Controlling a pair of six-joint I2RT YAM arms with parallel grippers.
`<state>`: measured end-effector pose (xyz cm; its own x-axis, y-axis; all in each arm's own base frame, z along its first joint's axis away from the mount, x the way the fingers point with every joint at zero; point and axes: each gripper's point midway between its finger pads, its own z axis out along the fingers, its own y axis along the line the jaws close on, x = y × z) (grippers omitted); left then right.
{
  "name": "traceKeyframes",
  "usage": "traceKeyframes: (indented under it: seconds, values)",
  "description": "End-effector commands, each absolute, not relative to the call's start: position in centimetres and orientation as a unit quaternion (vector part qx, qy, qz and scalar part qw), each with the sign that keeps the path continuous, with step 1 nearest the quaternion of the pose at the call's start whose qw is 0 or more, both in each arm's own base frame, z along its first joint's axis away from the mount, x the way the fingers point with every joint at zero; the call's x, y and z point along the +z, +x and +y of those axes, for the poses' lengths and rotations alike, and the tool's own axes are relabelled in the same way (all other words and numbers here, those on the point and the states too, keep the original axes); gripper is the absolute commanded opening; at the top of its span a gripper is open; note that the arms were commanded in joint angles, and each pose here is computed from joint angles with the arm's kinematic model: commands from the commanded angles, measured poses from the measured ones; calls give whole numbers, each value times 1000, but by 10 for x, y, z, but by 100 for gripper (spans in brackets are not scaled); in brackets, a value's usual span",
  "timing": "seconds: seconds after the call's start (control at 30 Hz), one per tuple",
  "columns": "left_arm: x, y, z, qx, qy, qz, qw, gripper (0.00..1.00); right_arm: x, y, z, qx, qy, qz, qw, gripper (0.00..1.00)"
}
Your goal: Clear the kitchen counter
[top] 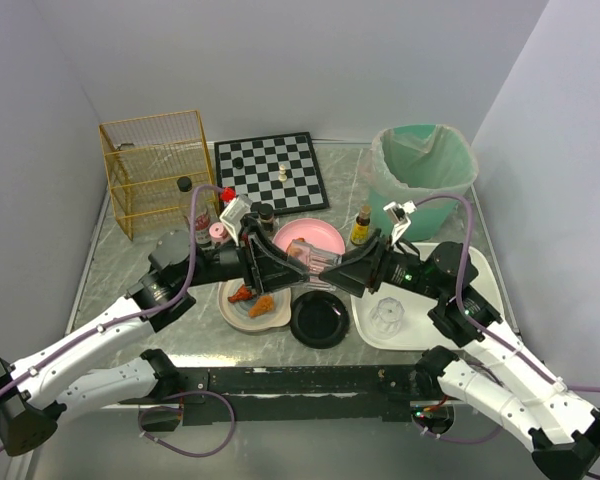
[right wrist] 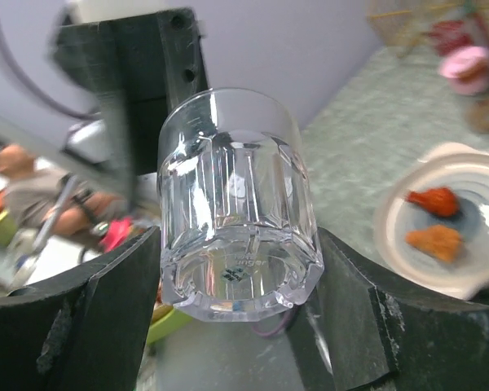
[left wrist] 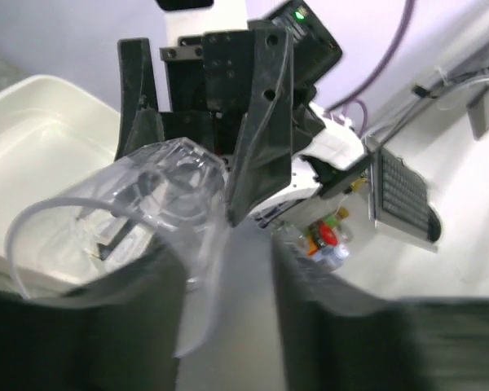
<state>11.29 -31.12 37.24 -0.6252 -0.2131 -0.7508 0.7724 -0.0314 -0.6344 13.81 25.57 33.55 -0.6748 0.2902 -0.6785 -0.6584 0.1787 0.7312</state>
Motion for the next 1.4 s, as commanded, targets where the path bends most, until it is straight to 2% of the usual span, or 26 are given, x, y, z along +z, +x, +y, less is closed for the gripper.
traceKeyframes:
  seconds: [0.0, 0.07, 0.13, 0.3, 0.4, 0.53, 0.8, 1.2, 1.37]
  values:
    - [379, 141, -308, -630, 199, 627, 412, 62, 336, 165, 228, 546, -69, 700, 456, 0]
    - [366, 157, -300, -596, 172, 660, 424, 80, 334, 177, 205, 488, -31, 722, 490, 0]
    - [355, 173, -289, -562, 139, 685, 443, 87, 322, 189, 180, 408, 8, 762, 503, 0]
    - [308, 205, -254, -469, 59, 760, 446, 89, 294, 213, 113, 185, 79, 848, 491, 0]
    - [298, 209, -247, -455, 49, 772, 442, 89, 273, 217, 96, 88, 63, 890, 443, 0]
    - [297, 210, -249, -455, 52, 772, 440, 89, 245, 226, 91, 10, 39, 921, 388, 0]
    - [298, 211, -246, -447, 59, 772, 447, 89, 191, 246, 94, -61, 8, 944, 324, 0]
    - [291, 212, -240, -435, 52, 777, 451, 89, 135, 253, 107, -82, -53, 968, 229, 0]
    - [289, 212, -240, -433, 53, 778, 451, 89, 116, 255, 107, -81, -45, 971, 218, 0]
